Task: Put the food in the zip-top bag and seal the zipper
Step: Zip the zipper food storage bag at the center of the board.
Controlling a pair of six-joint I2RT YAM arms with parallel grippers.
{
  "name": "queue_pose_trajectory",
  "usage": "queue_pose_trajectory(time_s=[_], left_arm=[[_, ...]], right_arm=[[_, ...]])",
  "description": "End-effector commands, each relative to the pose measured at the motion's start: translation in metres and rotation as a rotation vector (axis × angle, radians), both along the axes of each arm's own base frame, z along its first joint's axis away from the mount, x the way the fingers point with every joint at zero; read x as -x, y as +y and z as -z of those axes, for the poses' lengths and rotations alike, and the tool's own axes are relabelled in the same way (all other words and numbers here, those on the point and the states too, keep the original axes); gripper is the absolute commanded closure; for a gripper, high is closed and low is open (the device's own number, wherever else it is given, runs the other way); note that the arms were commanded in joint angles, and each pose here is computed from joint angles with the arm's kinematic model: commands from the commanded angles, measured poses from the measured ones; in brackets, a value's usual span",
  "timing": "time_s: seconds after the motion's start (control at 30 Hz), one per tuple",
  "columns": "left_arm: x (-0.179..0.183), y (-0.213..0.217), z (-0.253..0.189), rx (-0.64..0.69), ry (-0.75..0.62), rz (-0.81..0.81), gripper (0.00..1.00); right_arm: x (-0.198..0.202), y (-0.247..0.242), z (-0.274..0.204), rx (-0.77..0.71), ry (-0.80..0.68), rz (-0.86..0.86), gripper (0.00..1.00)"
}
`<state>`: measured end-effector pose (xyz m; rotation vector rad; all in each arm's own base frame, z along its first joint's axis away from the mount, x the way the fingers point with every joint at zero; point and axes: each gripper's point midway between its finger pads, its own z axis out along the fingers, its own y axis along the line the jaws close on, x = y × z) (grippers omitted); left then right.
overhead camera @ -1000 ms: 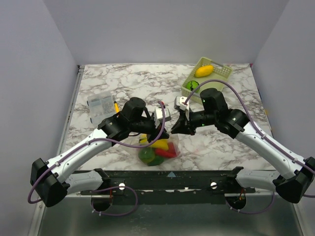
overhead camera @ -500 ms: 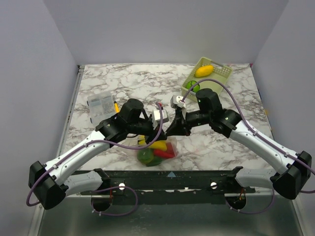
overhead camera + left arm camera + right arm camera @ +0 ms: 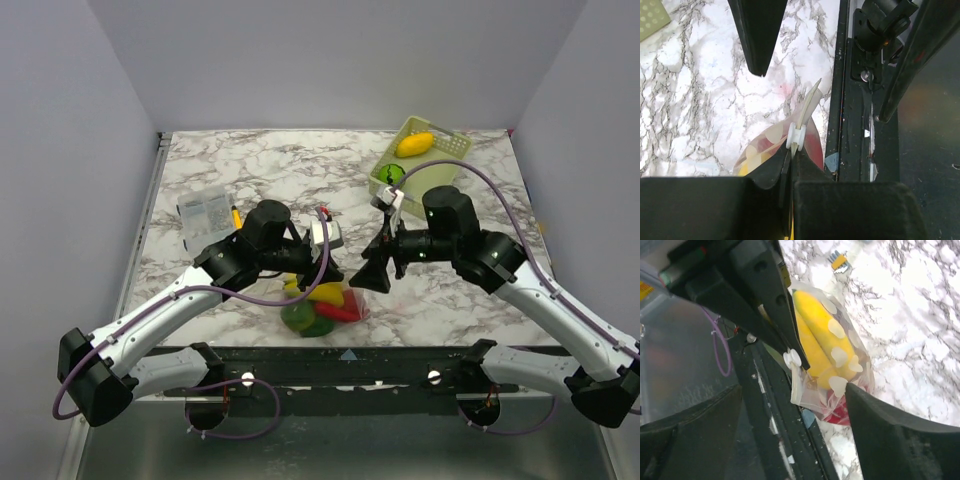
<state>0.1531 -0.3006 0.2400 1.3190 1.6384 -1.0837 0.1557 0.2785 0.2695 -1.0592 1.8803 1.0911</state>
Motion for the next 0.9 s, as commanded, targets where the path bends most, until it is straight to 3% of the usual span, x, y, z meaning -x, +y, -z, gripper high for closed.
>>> queue_pose_trajectory(time_s=[0.0,0.1,0.2,0.37,0.53,0.87], left_arm=[[0.001,-0.004,-0.018,0.051,-0.04,0.033,1.0],[0.0,-0.005,-0.016,0.043,-0.033,0.031,1.0],[0.0,-0.004,-0.016,0.041,-0.033,0.028,1.0],[0.0,-0.004,-0.013,0.038,-0.03,0.029,1.0],[0.0,-0.006,-0.014,0.039,-0.021,0.037,1.0],[0.001,-0.007,-0.012,0.036,-0.013,0.042,1.0]], right_arm=[[0.008,-0.015,0.018,0.17,0.271,0.132,0.2],[0.018,-0.011,0.023,0.226,0.342,0.055,0.34],[0.02,-0.006,0.013,0.191,0.3,-0.01,0.56],[0.012,-0.004,0.003,0.183,0.208,-0.033,0.59],[0.006,0.0,0.006,0.202,0.2,-0.052,0.72],[0.008,0.012,0.006,0.188,0.189,-0.124,0.81]])
